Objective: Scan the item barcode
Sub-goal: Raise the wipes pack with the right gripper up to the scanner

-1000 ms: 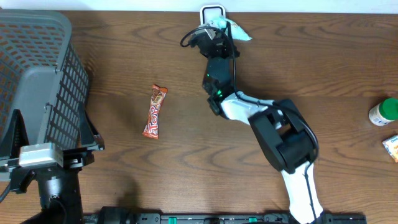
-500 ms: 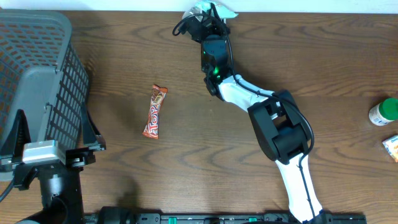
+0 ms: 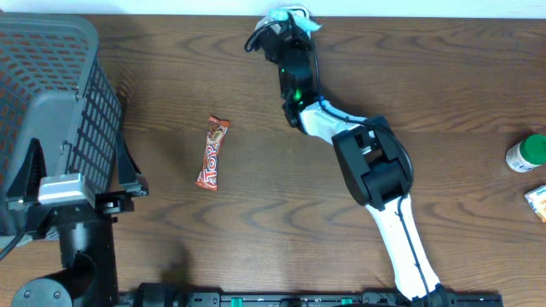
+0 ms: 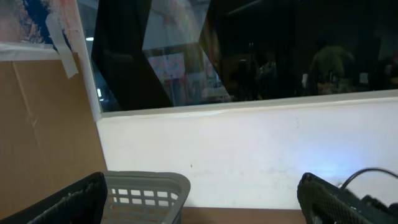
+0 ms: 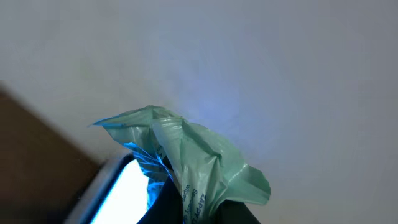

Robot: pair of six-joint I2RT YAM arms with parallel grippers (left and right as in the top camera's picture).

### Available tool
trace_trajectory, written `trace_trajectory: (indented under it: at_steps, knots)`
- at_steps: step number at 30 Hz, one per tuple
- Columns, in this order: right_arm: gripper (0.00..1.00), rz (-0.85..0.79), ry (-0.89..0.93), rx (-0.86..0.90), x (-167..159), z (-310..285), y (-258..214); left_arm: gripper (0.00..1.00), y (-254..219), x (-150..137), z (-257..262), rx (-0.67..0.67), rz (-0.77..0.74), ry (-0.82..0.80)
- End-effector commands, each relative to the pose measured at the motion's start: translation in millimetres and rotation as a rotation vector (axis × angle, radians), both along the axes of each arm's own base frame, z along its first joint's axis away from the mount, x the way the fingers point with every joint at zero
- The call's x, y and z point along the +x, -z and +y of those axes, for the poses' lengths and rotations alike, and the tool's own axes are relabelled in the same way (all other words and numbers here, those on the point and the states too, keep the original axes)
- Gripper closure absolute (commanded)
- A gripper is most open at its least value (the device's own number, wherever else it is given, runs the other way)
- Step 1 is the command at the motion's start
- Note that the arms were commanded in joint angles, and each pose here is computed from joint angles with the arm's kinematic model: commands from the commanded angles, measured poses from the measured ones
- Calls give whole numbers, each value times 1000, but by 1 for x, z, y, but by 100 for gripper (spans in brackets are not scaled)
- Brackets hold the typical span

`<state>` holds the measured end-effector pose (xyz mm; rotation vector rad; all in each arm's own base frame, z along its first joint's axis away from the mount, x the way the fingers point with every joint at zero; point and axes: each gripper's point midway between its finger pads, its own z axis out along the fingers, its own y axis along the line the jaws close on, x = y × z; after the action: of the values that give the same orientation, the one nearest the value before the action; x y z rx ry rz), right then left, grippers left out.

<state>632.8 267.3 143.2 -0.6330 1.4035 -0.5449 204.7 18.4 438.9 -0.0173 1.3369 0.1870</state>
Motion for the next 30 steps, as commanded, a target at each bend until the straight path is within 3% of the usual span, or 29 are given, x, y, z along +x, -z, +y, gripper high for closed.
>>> trace_trajectory:
  at_steps: [1,9,16,23,30]
  knots:
    - [99,18,-27,28,-8,25,5,2,3,5,0,-3,10,2]
    - [99,125,8,14,-23,43,33,2,3,6,0,-3,12,1]
    - [99,100,140,2,-36,39,17,2,4,6,0,-3,15,1]
    - [99,90,336,-228,-56,20,-22,2,4,6,0,-3,15,1]
    - [99,368,359,-461,-80,-12,-24,2,4,6,0,-3,15,1]
